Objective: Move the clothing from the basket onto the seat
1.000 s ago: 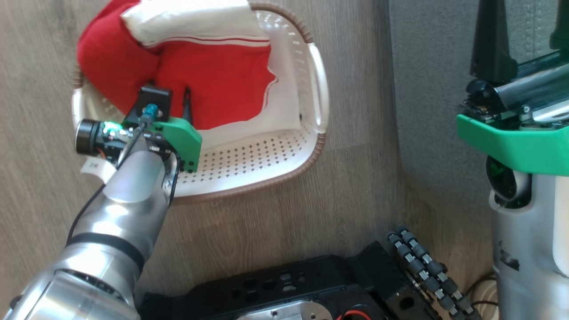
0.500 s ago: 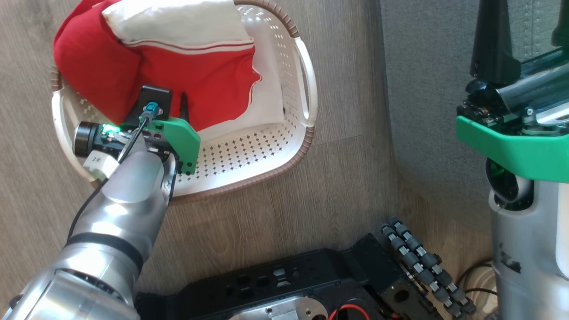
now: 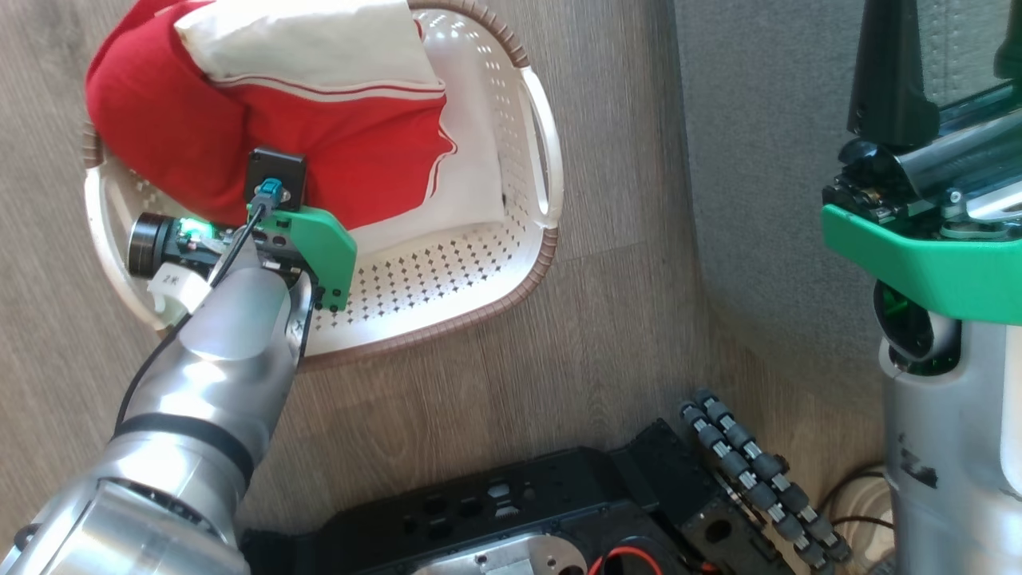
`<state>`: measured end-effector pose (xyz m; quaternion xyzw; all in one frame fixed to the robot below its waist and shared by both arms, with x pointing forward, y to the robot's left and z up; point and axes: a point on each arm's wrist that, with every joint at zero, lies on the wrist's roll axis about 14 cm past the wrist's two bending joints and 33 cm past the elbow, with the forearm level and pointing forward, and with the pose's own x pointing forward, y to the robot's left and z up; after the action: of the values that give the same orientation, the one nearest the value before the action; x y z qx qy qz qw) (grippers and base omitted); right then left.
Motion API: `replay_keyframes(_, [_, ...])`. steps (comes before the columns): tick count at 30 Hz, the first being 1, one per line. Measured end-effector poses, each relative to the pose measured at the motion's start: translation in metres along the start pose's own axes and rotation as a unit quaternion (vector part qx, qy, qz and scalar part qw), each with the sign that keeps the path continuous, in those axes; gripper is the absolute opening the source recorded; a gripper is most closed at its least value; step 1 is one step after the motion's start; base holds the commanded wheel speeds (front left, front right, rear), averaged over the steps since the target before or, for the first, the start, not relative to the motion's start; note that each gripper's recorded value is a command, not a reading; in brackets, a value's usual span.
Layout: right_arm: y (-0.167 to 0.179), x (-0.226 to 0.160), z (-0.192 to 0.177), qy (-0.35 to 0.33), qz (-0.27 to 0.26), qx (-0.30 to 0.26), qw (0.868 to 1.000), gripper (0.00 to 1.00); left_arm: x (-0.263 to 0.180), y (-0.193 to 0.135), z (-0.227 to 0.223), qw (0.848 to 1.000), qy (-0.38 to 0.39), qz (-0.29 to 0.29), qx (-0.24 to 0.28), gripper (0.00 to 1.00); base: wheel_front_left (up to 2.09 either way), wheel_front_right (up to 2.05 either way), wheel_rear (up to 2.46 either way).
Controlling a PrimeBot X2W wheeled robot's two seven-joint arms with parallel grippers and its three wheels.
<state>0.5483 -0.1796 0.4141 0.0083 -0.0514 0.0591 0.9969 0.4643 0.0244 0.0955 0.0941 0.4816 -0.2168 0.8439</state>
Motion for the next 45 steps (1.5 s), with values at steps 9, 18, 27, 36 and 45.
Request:
replay_keyframes(9, [0.005, 0.002, 0.026, -0.023, 0.003, 0.005, 1.0, 1.0, -0.026, -0.007, 0.041, 0.997, -0.077, -0.014, -0.016, 0.0, 0.0, 0.0, 0.0])
replay_keyframes(18, [0.008, -0.009, 0.053, -0.027, 0.001, 0.012, 1.0, 1.0, -0.077, -0.027, 0.096, 0.984, -0.173, -0.042, 0.012, 0.0, 0.0, 0.0, 0.0])
replay_keyframes(27, [0.011, -0.044, 0.078, -0.013, -0.009, 0.014, 1.0, 1.0, -0.157, -0.038, 0.169, 0.956, -0.289, -0.033, 0.041, 0.0, 0.0, 0.0, 0.0])
replay_keyframes(36, [0.015, -0.093, 0.107, -0.012, -0.018, 0.02, 1.0, 1.0, -0.243, -0.048, 0.196, 0.93, -0.361, -0.024, 0.072, 0.0, 0.0, 0.0, 0.0])
replay_keyframes(45, [0.034, -0.149, 0.12, -0.007, -0.007, 0.031, 0.999, 1.0, -0.325, -0.06, 0.203, 0.909, -0.407, -0.014, 0.091, 0.0, 0.0, 0.0, 0.0])
